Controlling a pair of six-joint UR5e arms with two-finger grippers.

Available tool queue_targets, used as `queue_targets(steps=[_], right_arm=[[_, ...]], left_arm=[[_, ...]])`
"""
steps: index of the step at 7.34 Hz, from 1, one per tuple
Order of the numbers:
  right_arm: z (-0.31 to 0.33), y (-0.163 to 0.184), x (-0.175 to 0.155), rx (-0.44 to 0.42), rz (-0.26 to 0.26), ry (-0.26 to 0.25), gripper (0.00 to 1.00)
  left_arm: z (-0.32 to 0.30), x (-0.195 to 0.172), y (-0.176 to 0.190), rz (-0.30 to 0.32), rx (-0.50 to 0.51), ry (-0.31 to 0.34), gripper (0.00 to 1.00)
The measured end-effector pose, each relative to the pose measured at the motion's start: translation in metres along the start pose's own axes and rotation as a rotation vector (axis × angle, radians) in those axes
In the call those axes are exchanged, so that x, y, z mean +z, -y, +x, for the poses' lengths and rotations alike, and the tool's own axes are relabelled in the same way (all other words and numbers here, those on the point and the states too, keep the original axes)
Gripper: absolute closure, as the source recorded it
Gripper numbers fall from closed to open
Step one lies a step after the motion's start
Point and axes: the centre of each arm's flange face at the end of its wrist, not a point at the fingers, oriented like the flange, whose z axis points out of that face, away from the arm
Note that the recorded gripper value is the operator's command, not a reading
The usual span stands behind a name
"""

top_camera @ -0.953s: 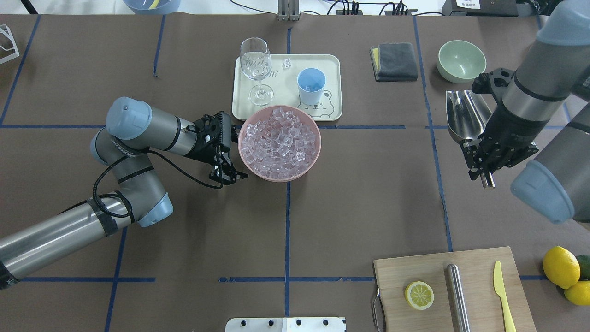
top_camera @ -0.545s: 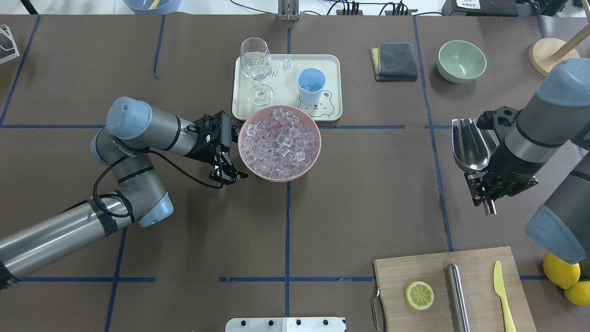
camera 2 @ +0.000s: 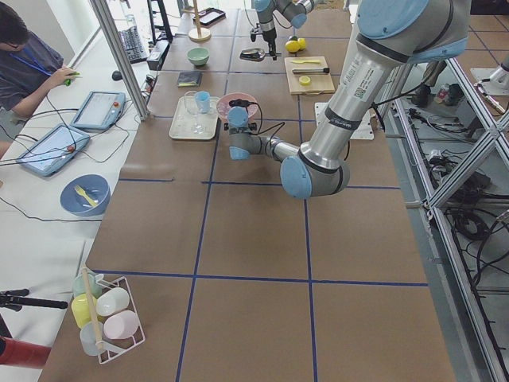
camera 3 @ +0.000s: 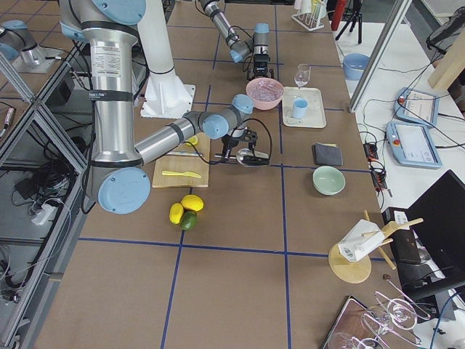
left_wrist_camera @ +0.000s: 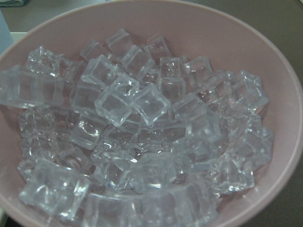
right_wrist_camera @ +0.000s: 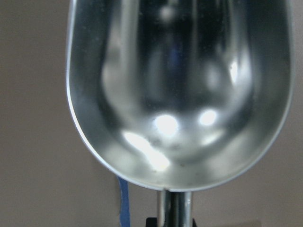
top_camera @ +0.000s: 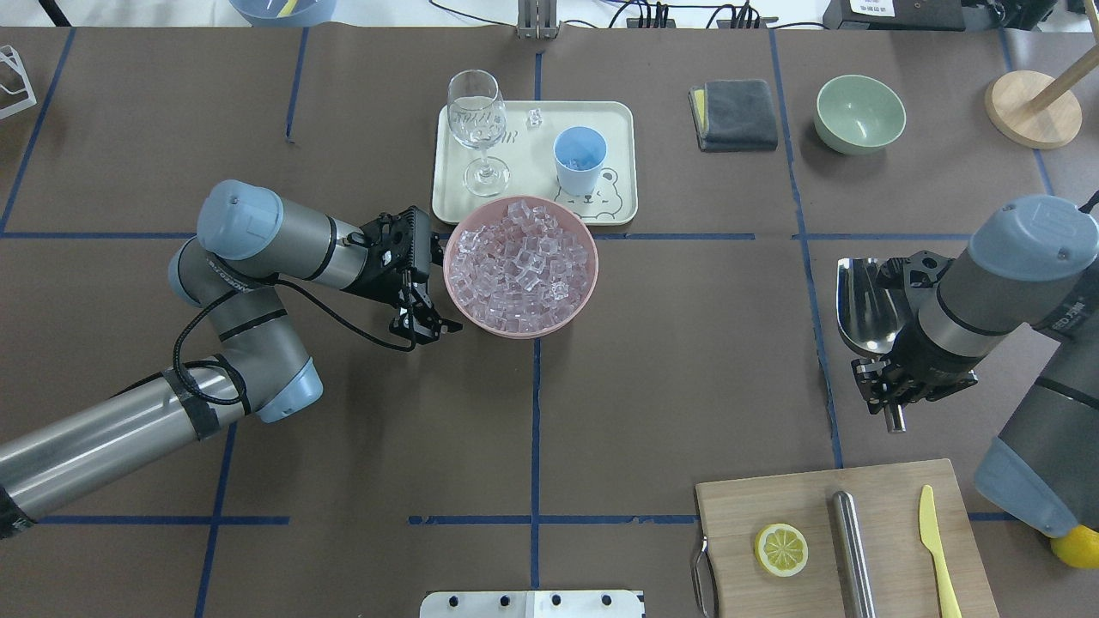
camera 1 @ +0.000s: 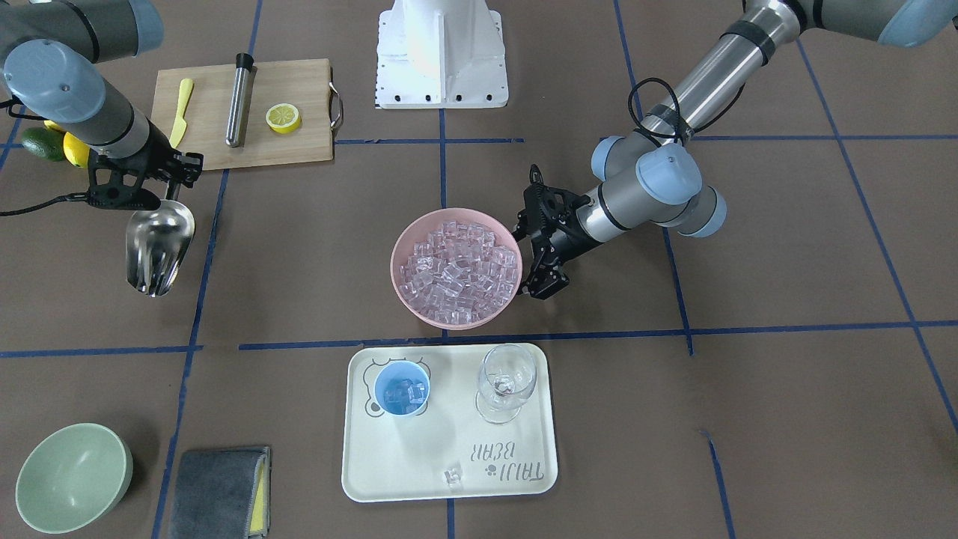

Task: Put ice in cup with scoop
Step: 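Lower the scoop onto the table, open the right gripper and withdraw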

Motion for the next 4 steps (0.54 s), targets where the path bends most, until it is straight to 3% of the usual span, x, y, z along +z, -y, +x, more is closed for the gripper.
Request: queue_targets(steps=[4], right_arm=[[-0.006,-0.005,0.024,0.006,-0.028,-0.018,1.00]], left_arm=[[0.000,0.000,0.000,0.000,0.000,0.000,0.01]])
